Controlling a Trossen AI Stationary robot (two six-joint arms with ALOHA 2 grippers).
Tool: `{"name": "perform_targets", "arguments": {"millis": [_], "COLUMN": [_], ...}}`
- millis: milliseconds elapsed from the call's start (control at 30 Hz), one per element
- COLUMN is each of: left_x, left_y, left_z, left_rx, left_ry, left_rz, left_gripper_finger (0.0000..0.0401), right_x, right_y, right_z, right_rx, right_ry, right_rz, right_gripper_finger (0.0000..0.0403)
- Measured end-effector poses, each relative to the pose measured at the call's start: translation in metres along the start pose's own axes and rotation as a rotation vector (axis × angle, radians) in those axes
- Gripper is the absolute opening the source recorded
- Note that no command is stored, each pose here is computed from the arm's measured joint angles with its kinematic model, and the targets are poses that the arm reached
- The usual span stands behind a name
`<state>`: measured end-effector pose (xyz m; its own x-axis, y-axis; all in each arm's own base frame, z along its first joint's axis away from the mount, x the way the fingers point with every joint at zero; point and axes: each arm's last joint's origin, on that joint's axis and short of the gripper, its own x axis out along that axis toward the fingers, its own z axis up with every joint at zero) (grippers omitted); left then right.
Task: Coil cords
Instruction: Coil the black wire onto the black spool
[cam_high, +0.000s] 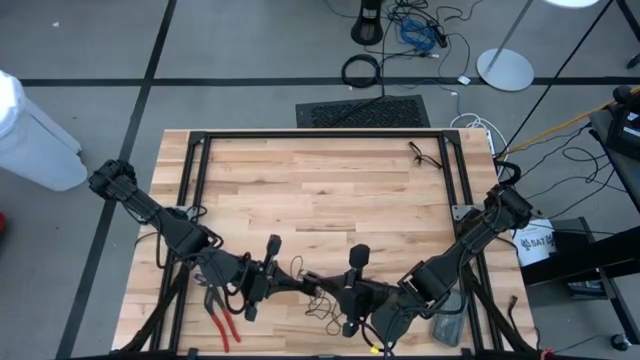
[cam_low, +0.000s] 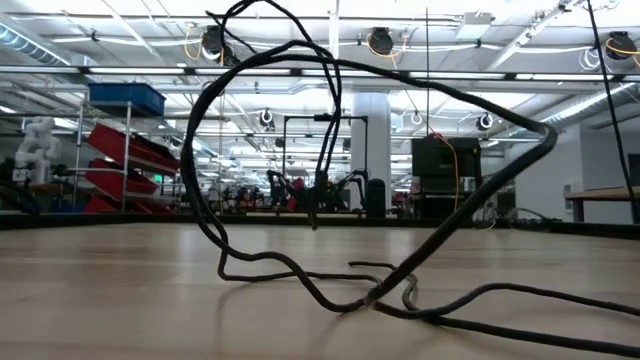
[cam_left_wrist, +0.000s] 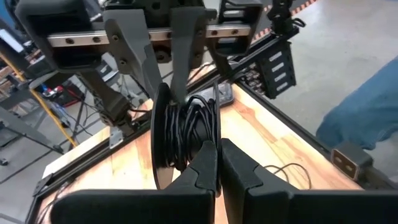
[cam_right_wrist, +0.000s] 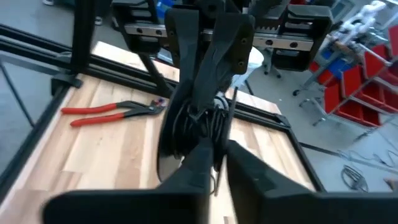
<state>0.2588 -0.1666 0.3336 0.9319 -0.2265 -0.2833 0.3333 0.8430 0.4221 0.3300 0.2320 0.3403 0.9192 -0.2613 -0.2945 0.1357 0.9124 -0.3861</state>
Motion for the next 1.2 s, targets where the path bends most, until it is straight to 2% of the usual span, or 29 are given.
{"name": "perform_targets", "arguments": {"millis": [67, 300, 400, 567, 700, 867, 1000, 1100, 1133, 1200], "left_x": [0.0, 0.0, 0.0, -0.002, -0.004, -0.008, -0.015, -0.021, -0.022, -0.023], "left_y": [0.0, 0.0, -0.001, 0.0, -0.002, -0.004, -0.003, 0.0, 0.001, 0.001], "left_z": [0.0, 0.0, 0.002, 0.012, 0.017, 0.019, 0.019, 0.022, 0.023, 0.024], "left_rx": [0.0, -0.004, -0.044, -0.09, -0.074, -0.021, -0.003, -0.048, -0.084, -0.158], "left_ry": [-0.002, -0.004, -0.017, -0.106, -0.143, -0.099, 0.009, 0.067, 0.065, 0.035], "left_rz": [-0.003, -0.001, 0.005, 0.029, 0.058, 0.201, 0.45, 0.661, 0.7, 0.708], "left_gripper_finger": [0.0008, 0.0008, 0.0012, 0.0047, 0.0076, 0.009, 0.0091, 0.0091, 0.0091, 0.0091], "right_x": [0.0, 0.0, -0.001, -0.002, -0.004, -0.016, -0.03, -0.045, -0.049, -0.057], "right_y": [0.0, 0.0, -0.001, -0.003, -0.005, -0.017, -0.036, -0.052, -0.057, -0.066], "right_z": [0.0, 0.0, 0.001, 0.001, 0.001, 0.008, 0.016, 0.023, 0.024, 0.027], "right_rx": [-0.004, -0.003, -0.008, -0.013, -0.03, -0.011, 0.006, 0.034, 0.038, 0.04], "right_ry": [0.0, 0.0, -0.002, -0.003, 0.006, -0.011, -0.02, -0.042, -0.047, -0.052], "right_rz": [-0.001, -0.011, -0.02, -0.045, -0.045, -0.044, -0.051, -0.05, -0.045, -0.043], "right_gripper_finger": [0.0008, 0.0003, 0.0002, 0.0, 0.0, 0.0, 0.0, 0.0001, 0.0001, 0.0001]}}
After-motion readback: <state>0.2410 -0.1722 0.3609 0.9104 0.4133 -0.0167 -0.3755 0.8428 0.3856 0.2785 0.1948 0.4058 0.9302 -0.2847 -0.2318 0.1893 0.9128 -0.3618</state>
